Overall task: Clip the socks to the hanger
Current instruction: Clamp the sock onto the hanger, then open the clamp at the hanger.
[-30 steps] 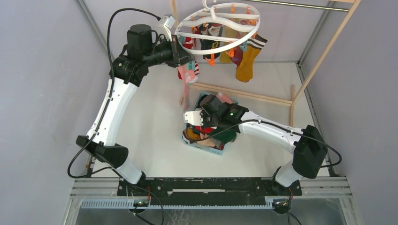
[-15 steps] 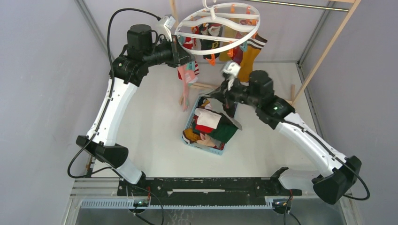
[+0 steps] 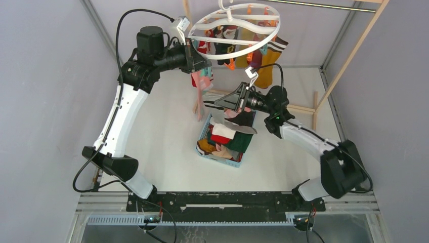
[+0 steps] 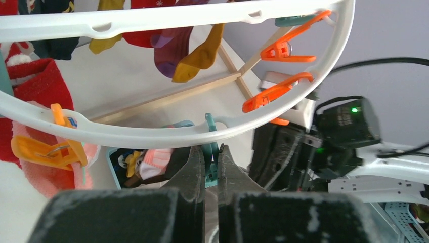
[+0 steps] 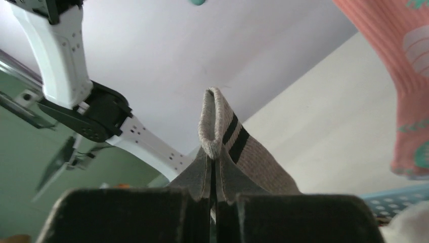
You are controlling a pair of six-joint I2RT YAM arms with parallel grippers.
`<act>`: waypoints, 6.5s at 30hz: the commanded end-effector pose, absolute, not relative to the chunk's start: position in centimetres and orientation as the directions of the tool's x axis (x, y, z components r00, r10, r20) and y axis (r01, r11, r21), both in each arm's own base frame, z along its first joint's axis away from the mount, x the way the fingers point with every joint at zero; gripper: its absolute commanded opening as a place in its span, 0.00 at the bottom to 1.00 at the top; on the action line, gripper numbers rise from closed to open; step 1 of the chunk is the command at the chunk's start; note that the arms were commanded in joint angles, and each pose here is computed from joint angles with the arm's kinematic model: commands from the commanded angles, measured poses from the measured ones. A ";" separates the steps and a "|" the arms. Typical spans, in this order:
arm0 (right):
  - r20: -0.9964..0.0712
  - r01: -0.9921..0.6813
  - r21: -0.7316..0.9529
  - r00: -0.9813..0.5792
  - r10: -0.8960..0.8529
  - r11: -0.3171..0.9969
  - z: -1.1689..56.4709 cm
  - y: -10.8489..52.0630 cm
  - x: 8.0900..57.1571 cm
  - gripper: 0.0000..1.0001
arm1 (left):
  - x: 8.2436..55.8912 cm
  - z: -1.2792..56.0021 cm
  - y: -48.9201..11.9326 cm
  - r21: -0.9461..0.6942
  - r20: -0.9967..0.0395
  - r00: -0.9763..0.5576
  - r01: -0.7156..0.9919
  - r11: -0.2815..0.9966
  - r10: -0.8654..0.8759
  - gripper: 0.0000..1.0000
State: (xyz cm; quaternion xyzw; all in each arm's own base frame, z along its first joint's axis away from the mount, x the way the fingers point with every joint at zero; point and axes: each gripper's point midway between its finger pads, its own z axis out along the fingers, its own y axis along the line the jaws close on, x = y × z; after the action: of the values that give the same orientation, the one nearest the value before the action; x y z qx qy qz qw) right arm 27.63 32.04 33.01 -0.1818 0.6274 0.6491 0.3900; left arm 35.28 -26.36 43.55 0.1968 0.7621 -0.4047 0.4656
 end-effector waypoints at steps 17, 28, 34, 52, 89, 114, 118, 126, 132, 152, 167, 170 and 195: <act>-0.566 -0.709 0.632 -0.698 0.439 -0.313 39.5 31.6 27.9 0.00 | 32.5 46.3 -27.5 -0.469 -0.871 -0.484 0.763 0.444 -0.086 0.00; -0.539 -0.697 0.635 -0.708 0.455 -0.332 40.2 32.2 29.9 0.00 | 32.2 46.3 -27.6 -0.481 -0.865 -0.494 0.770 0.419 -0.085 0.00; -0.533 -0.702 0.631 -0.702 0.473 -0.330 40.7 31.8 30.6 0.00 | 32.0 46.3 -27.6 -0.486 -0.863 -0.499 0.775 0.404 -0.081 0.00; -0.523 -0.699 0.636 -0.702 0.484 -0.327 40.7 31.6 31.8 0.00 | 31.8 45.9 -28.1 -0.506 -0.852 -0.520 0.782 0.365 -0.067 0.00; -0.599 -0.713 0.612 -0.701 0.388 -0.342 41.2 31.3 29.5 0.00 | 31.9 45.1 -28.2 -0.504 -0.851 -0.523 0.787 0.355 -0.050 0.00; -0.560 -0.737 0.588 -0.669 0.489 -0.335 42.7 31.0 31.2 0.00 | 31.2 44.6 -28.5 -0.520 -0.841 -0.540 0.800 0.298 -0.019 0.00; -0.565 -0.738 0.583 -0.668 0.483 -0.339 42.9 30.9 30.8 0.00 | 31.2 44.7 -28.5 -0.519 -0.842 -0.538 0.801 0.299 -0.020 0.00; -0.560 -0.752 0.574 -0.649 0.515 -0.325 43.3 30.4 30.9 0.00 | 31.4 44.4 -28.3 -0.523 -0.839 -0.543 0.793 0.313 -0.025 0.04; -0.547 -0.756 0.571 -0.641 0.539 -0.321 43.5 30.4 31.2 0.00 | 31.9 44.5 -28.1 -0.519 -0.841 -0.540 0.787 0.332 -0.036 0.16; -0.544 -0.754 0.568 -0.645 0.537 -0.330 43.9 30.3 30.9 0.18 | 31.7 43.8 -27.2 -0.504 -0.846 -0.531 0.775 0.382 -0.039 0.75; -0.547 -0.767 0.589 -0.611 0.572 -0.257 42.0 28.8 31.0 0.63 | 29.7 42.0 -25.9 -0.465 -0.867 -0.498 0.794 0.391 -0.021 0.14; -0.570 -0.787 0.597 -0.552 0.609 -0.156 40.6 27.6 31.4 0.74 | 29.6 42.2 -25.4 -0.449 -0.876 -0.481 0.793 0.413 -0.029 0.10; -0.735 -0.873 0.460 -0.271 0.622 0.163 42.9 24.0 36.0 0.85 | 28.0 43.0 -24.4 -0.427 -0.890 -0.453 0.799 0.423 -0.042 0.04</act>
State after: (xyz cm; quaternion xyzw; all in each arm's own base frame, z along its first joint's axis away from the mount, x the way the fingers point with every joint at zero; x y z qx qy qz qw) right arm 36.49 24.30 40.06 -0.1053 0.5219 0.6286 0.5669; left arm 28.84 -25.01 41.66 0.2500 0.7317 -0.4708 0.4248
